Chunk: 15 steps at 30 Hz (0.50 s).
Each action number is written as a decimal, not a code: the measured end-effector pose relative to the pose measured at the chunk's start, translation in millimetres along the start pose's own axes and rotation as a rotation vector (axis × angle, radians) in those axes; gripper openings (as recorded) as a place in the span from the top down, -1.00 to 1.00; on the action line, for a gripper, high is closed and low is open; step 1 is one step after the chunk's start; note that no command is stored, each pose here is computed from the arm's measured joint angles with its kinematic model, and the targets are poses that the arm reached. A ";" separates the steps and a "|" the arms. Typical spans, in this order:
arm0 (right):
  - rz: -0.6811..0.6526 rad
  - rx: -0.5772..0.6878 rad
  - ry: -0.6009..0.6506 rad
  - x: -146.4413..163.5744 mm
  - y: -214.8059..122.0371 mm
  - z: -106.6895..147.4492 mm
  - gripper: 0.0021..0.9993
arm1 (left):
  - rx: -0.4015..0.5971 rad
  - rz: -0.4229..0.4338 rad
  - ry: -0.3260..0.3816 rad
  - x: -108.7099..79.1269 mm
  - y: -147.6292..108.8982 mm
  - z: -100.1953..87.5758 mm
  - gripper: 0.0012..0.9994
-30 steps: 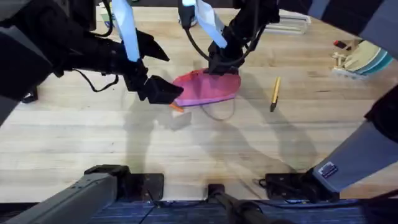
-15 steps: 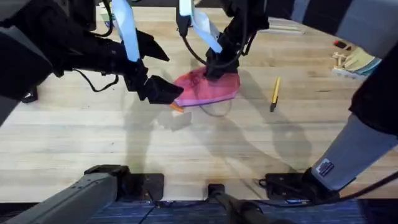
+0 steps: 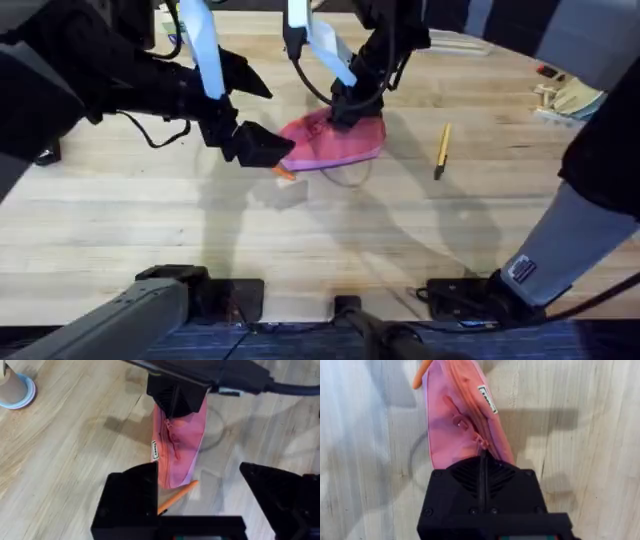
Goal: Unzip the bag, pick up the pens from the table one at a time and place them inside, then zip the bag closed.
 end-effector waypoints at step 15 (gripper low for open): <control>-0.028 0.004 0.005 5.2 -0.1 1.1 -0.99 | 0.000 0.000 0.001 0.1 0.0 -0.1 -0.99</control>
Point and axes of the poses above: each hand's point on the last joint's axis, 136 mm out from that joint toward the fingers, its own y axis out along the fingers, its own x axis along the line the jaws close on, z = x × y, the point moved 6 cm from there along -y, back along the fingers, and after that the axes turned 12 degrees about -y, right-handed, at the moved point
